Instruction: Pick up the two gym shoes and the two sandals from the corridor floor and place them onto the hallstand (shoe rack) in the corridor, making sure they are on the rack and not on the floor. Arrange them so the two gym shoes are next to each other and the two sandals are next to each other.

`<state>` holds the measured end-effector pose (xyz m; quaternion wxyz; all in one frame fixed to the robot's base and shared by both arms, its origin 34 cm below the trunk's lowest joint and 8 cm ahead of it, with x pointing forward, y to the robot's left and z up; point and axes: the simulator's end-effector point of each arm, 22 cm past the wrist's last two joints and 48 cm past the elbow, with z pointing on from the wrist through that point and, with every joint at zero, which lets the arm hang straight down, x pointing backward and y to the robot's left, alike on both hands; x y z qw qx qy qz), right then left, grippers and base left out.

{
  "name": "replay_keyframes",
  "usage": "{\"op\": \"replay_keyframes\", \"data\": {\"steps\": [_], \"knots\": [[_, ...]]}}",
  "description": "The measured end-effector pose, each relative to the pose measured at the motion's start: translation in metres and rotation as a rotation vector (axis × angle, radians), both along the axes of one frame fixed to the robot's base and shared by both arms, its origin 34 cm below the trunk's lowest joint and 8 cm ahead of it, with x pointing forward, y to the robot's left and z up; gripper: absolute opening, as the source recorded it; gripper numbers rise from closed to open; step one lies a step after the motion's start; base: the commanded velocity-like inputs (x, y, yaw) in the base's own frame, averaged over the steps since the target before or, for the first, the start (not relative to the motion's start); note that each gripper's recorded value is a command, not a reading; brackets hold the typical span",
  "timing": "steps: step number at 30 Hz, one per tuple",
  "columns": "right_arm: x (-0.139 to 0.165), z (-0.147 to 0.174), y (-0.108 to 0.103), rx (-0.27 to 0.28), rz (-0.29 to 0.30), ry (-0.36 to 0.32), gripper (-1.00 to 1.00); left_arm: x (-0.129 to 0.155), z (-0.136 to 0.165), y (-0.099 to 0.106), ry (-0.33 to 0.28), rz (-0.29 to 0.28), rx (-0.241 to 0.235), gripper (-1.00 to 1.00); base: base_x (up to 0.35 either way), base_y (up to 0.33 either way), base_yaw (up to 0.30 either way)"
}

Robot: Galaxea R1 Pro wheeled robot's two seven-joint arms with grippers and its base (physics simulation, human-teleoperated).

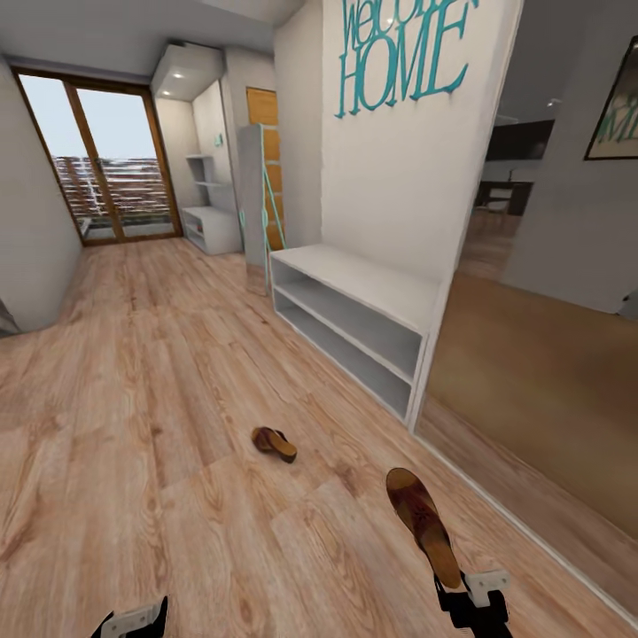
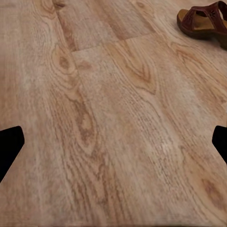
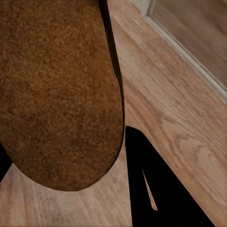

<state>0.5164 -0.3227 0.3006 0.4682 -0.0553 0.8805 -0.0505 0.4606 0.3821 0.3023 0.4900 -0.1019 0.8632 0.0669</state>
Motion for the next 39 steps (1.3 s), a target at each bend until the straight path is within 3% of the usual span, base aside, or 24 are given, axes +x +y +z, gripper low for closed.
{"op": "replay_keyframes", "data": {"steps": [27,39], "knots": [[0.0000,0.0000,0.0002,0.000,0.001,0.000,-1.00,0.0001,0.0002,0.0001,-0.001,0.000,0.000,1.00,0.004,-0.001,0.279],[0.0001,0.0003,0.0001,0.000,0.001,-0.001,-1.00,0.0005,0.0005,0.0002,-0.001,0.001,0.000,1.00,0.151,-0.163,0.279]]}}
